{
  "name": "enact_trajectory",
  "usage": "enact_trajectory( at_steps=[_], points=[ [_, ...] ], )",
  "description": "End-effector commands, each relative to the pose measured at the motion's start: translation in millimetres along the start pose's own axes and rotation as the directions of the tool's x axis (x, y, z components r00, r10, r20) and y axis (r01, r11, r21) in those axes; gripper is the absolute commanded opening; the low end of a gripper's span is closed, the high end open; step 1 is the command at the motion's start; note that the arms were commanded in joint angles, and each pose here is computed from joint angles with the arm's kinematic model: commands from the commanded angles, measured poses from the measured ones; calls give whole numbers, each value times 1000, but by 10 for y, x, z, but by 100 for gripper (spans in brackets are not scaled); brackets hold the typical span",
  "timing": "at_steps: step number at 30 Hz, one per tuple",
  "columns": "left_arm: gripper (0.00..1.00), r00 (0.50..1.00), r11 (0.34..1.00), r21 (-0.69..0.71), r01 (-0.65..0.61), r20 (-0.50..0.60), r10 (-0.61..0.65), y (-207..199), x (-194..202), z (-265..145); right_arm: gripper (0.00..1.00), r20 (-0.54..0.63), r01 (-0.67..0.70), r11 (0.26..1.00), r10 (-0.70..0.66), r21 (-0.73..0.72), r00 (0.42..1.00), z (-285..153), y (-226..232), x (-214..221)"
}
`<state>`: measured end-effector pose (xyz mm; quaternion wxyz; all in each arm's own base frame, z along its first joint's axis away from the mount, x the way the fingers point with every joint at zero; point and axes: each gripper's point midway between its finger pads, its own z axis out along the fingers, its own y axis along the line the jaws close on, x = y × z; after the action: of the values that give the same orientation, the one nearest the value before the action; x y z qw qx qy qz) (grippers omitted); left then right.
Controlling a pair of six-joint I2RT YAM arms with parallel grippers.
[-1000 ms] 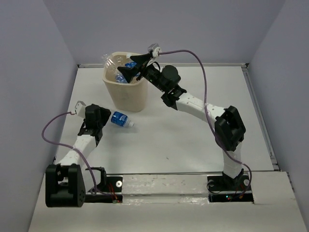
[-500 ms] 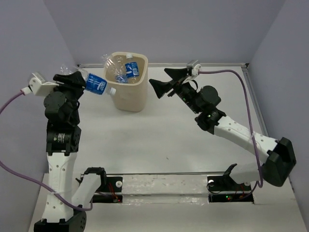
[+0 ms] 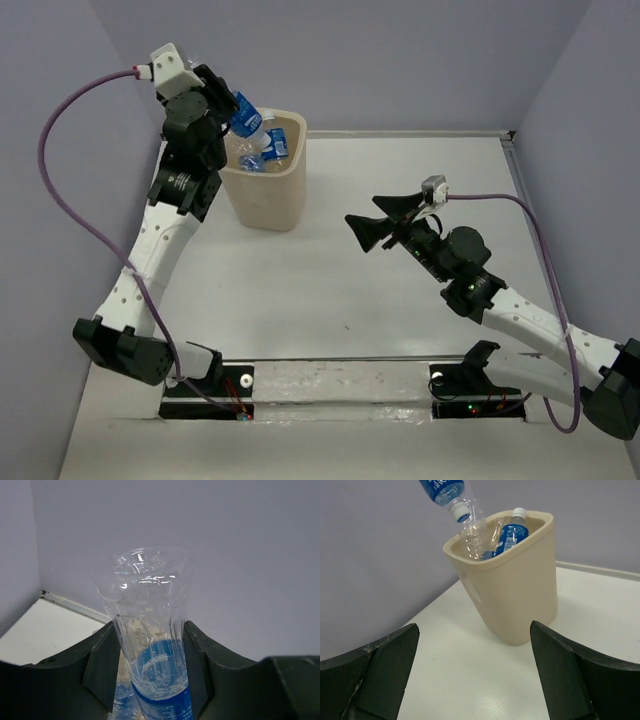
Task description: Put the plastic bottles in the bin
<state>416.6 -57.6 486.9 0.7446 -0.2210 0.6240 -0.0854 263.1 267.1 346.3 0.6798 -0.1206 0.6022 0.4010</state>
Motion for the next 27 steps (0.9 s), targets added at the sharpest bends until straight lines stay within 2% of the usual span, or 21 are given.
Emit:
enact_trajectory(
  at_steps=[1, 5, 7, 8, 9, 12, 17, 19, 20, 21, 22, 24, 25, 27],
  points=[
    [18, 977, 992, -71, -102, 183, 113, -35, -411, 42, 97, 9, -16, 1000, 16, -17, 1000, -162, 49, -58],
    [18, 952, 961, -102, -256, 149, 269, -27, 112, 136, 97, 0, -16, 1000, 16, -22, 1000, -264, 37, 5],
    [18, 946, 952, -75, -297, 115, 304, -20, 457, 124, 97, 5, -19, 999, 19, -26, 1000, -288, 35, 20],
    [18, 941, 945, -38, -324, 87, 326, -37, 796, 79, 97, -4, -22, 999, 22, -26, 1000, -302, 21, 78],
    [18, 937, 940, -40, -339, 68, 342, -4, 964, 63, 97, -2, -24, 999, 24, -28, 1000, -306, 24, 81],
    [19, 940, 940, -28, -340, -6, 340, 57, 1531, 37, 97, -12, -27, 999, 26, -38, 1000, -302, 27, 143],
    [20, 956, 953, -86, -292, -47, 289, 176, 1818, 35, 98, -37, -39, 998, 37, -56, 999, -289, 45, 250],
    [25, 959, 954, -100, -283, -50, 279, 188, 1846, 42, 97, -42, -40, 997, 37, -62, 998, -295, 57, 256],
    [28, 960, 955, -103, -279, -50, 275, 190, 1849, 45, 97, -39, -40, 997, 37, -63, 999, -298, 61, 246],
    [37, 961, 956, -105, -275, -49, 271, 185, 1839, 47, 97, -37, -38, 997, 36, -64, 999, -300, 62, 240],
    [54, 963, 958, -101, -270, -50, 266, 167, 1837, 47, 97, -36, -36, 997, 34, -61, 999, -303, 56, 240],
    [71, 967, 963, -96, -251, -55, 247, 139, 1814, 46, 97, -38, -36, 997, 34, -61, 999, -307, 56, 237],
    [84, 970, 966, -100, -240, -56, 236, 122, 1769, 54, 97, -41, -36, 998, 34, -58, 999, -311, 51, 245],
    [91, 973, 970, -93, -226, -60, 222, 81, 1715, 52, 97, -45, -36, 998, 34, -55, 998, -308, 46, 249]
  ],
)
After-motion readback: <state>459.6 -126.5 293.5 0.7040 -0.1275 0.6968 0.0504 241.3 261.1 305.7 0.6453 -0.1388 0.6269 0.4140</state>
